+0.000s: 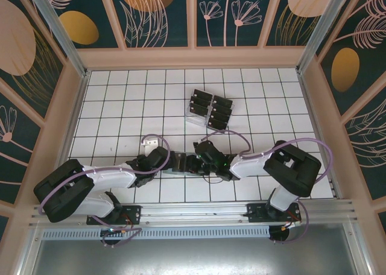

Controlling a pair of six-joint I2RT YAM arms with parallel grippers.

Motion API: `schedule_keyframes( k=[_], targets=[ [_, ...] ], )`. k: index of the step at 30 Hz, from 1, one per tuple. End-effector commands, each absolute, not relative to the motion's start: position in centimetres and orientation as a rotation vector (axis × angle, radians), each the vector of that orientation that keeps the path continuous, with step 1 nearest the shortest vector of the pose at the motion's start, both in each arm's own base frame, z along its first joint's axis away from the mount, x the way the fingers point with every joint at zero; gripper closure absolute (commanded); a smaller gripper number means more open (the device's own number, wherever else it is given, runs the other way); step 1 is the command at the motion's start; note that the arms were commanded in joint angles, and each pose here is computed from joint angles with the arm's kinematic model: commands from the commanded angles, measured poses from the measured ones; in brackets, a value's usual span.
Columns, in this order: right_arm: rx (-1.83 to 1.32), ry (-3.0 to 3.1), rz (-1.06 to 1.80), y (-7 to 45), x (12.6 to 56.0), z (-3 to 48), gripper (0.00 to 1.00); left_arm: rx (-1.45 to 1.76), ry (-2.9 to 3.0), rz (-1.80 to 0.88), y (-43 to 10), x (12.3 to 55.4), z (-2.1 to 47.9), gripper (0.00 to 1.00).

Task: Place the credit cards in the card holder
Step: Insert the credit card into the card slot.

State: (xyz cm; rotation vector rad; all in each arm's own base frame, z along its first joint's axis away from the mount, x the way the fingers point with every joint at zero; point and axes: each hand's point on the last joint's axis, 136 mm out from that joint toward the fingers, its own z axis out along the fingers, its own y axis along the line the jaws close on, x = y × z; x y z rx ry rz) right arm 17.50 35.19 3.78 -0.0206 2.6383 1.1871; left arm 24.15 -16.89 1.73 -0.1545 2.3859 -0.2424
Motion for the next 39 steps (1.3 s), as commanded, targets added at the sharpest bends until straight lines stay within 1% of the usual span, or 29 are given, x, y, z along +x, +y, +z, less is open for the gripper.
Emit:
schedule_keyframes(
  k=[1, 9, 14, 19, 26, 33, 39],
  targets=[
    [0.041, 2.703, 1.040, 31.9, 17.5, 1.3, 0.53, -0.133, 2.530, -0.434, -19.6, 21.5, -0.1, 0.01],
    [0.092, 2.730, 0.903, 28.0, 19.3, -0.3, 0.53, -0.118, 2.514, -0.453, -20.4, 22.0, 0.7, 0.01],
    [0.078, 2.715, 0.859, 27.0, 20.6, 0.4, 0.53, -0.107, 2.503, -0.452, -20.7, 22.4, 1.2, 0.01],
    [0.011, 2.668, 0.911, 28.0, 21.2, 2.7, 0.55, -0.098, 2.497, -0.414, -20.4, 22.6, 1.5, 0.01],
    [-0.052, 2.630, 0.947, 29.3, 21.2, 4.6, 0.60, -0.087, 2.510, -0.373, -20.1, 22.6, 1.2, 0.02],
    [-0.084, 2.627, 0.947, 29.9, 21.4, 4.4, 0.66, -0.073, 2.527, -0.349, -20.1, 22.7, 0.7, 0.02],
    [-0.089, 2.645, 0.955, 30.3, 21.0, 3.6, 0.67, -0.070, 2.536, -0.345, -20.3, 22.7, 0.3, 0.01]
  ],
)
